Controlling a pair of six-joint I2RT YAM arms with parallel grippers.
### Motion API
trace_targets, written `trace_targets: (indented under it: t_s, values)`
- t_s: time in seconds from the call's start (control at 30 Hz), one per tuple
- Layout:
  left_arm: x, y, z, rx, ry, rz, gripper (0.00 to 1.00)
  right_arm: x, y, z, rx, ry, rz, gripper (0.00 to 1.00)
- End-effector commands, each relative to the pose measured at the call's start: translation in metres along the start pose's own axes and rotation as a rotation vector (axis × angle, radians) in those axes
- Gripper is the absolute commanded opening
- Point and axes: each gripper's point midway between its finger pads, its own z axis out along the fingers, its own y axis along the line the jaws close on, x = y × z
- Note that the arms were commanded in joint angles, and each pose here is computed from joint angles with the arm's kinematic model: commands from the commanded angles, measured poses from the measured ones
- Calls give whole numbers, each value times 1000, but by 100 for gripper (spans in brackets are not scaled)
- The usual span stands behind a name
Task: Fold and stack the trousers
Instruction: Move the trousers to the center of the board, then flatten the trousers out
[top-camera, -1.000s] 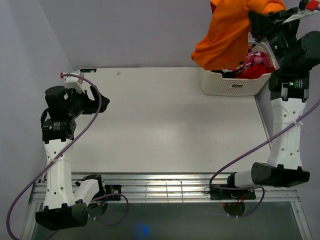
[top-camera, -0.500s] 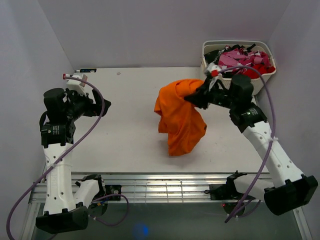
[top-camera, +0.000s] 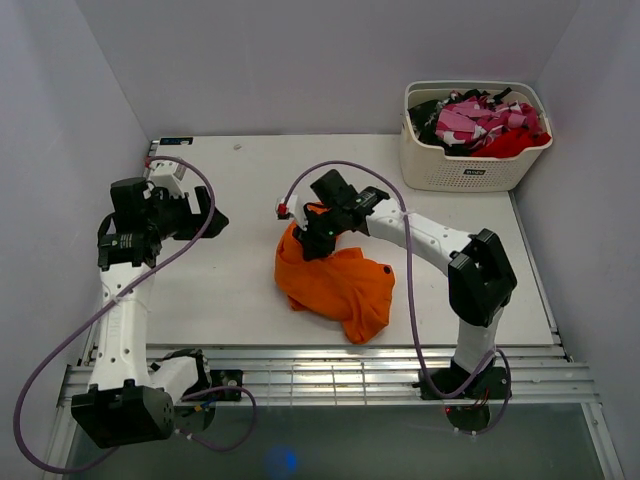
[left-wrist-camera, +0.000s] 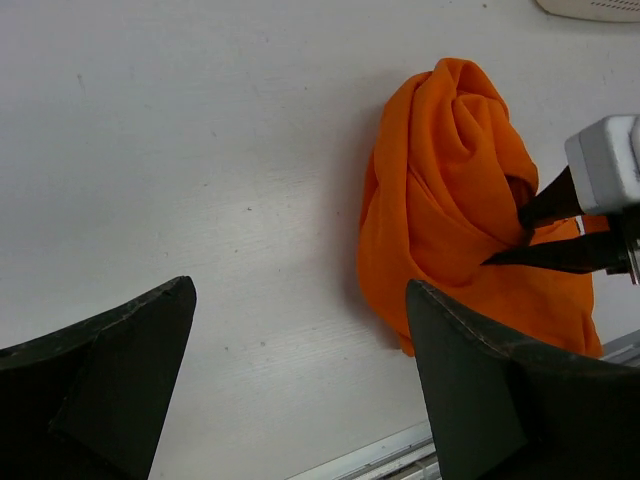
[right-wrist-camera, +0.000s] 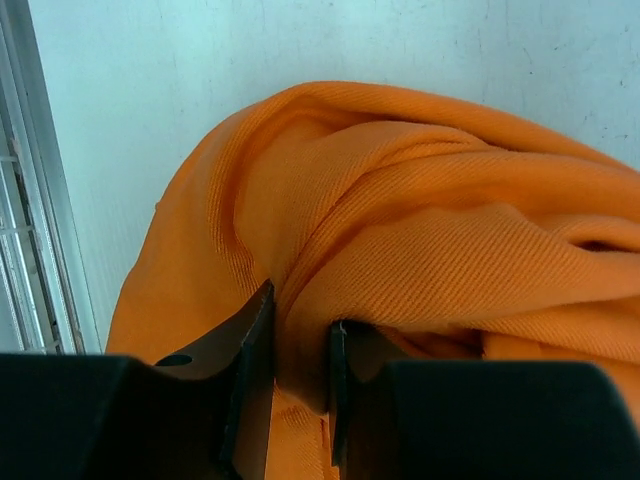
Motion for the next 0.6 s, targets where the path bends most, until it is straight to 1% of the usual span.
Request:
trace_targets:
  t_s: [0.0,0.03,0.1,0.13,0.17,0.2,0.23,0.27,0.33,0.37,0.43,0.47,0.5,0.53,0.57]
  values:
    - [13,1,8,13,44,-55,96,-22,-2,-26,84,-7,-101,14]
    - [15,2,11,16,52,-63,96,-17,-7,-32,125,11,-100,27]
    - [17,1,15,35,54,-61,96,-24,-13,-62,182,-30,-99,49]
    - [21,2,20,48,60,-62,96,-24,-11,-73,183,-52,-83,76]
    - [23,-3,21,87,64,-54,96,-26,-13,-99,221,-81,-70,90]
    - [25,-6,23,112,68,-49,96,-24,-13,-110,230,-91,-54,93]
    - [28,-8,27,141,74,-43,96,-22,-11,-121,228,-108,-24,90]
    - [29,-16,28,203,76,-24,96,-12,-16,-139,257,-118,19,90]
    - [29,-19,32,239,69,-13,96,9,-14,-149,236,-106,101,90]
    - [28,-17,39,250,58,-4,96,32,-21,-157,255,-94,185,90]
    - [21,-15,49,257,40,6,96,56,-25,-160,250,-87,282,90]
    - [20,-14,60,262,59,7,96,75,-34,-165,271,-83,360,91]
    - [18,-12,68,255,62,12,96,94,-32,-159,254,-60,416,91]
    - [15,-9,77,237,69,15,96,101,-33,-156,244,-65,447,91]
    - [13,-16,87,249,77,35,95,112,-37,-155,247,-65,481,91]
